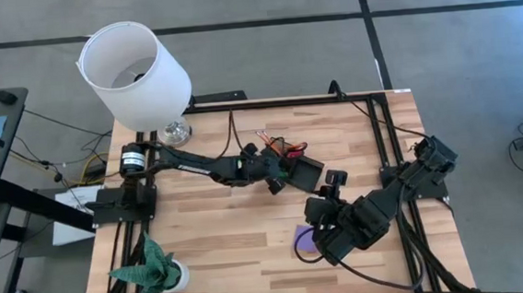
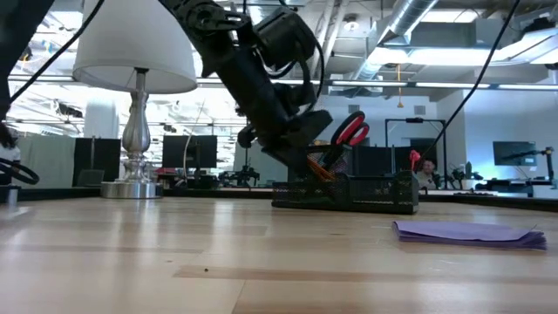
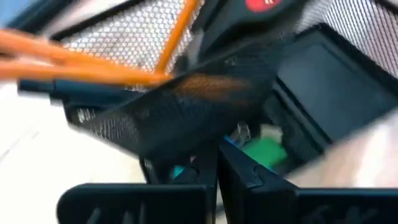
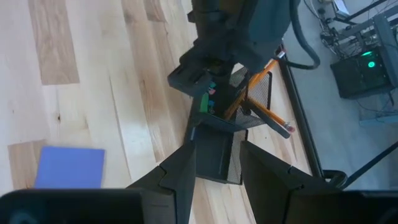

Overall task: Pick and place office supplies into organizer
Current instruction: Put the violet sticky notes into the black desk organizer

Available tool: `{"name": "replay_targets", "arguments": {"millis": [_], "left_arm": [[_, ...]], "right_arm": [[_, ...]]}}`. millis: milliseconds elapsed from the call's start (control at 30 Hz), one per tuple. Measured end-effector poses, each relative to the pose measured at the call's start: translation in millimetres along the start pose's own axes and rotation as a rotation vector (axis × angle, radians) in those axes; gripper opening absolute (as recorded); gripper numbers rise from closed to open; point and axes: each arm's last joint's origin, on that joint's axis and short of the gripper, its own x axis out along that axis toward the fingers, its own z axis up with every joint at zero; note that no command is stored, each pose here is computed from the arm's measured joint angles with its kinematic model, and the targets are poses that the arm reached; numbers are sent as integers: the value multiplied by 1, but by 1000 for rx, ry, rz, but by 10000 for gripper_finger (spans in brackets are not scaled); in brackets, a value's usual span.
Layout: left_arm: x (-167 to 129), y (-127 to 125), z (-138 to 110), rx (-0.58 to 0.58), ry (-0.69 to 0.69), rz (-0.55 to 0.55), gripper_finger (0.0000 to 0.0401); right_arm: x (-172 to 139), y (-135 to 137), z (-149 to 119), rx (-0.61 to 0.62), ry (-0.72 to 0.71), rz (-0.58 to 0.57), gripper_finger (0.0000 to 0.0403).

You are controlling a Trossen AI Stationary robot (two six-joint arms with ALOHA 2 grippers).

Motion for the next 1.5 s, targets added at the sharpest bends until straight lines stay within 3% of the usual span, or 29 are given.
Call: {"name": "replay_targets", "arguments": {"millis": [100, 300, 433, 600, 700, 900, 1067, 1233, 1500], "left_arm": [[1, 1, -1, 7, -6, 31, 0], [-5, -3, -1, 38, 19, -36, 1], [-36, -7, 9, 57, 18, -111, 0], [-98, -3, 31, 136, -75, -165, 0], [-134, 7, 41, 169, -129, -180, 0], [-180, 32, 45, 228, -139, -160, 0], [-193, 47, 39, 283, -99, -48, 0], [-191, 54, 35, 316, -51, 24, 22], [-188, 59, 34, 313, -36, 112, 97]], "right_arm": [[-1, 1, -1, -1, -1, 8, 121], [-2, 1, -2, 46, 10, 3, 121], [1, 7, -9, 135, 50, 23, 121], [11, 32, -33, 224, 128, 55, 121], [16, 55, -46, 300, 152, 151, 121], [23, 108, -57, 432, 35, 485, 121], [41, 128, -71, 526, -16, 594, 121], [68, 124, -76, 549, 7, 561, 121], [102, 106, -69, 426, 112, 568, 156]]}}
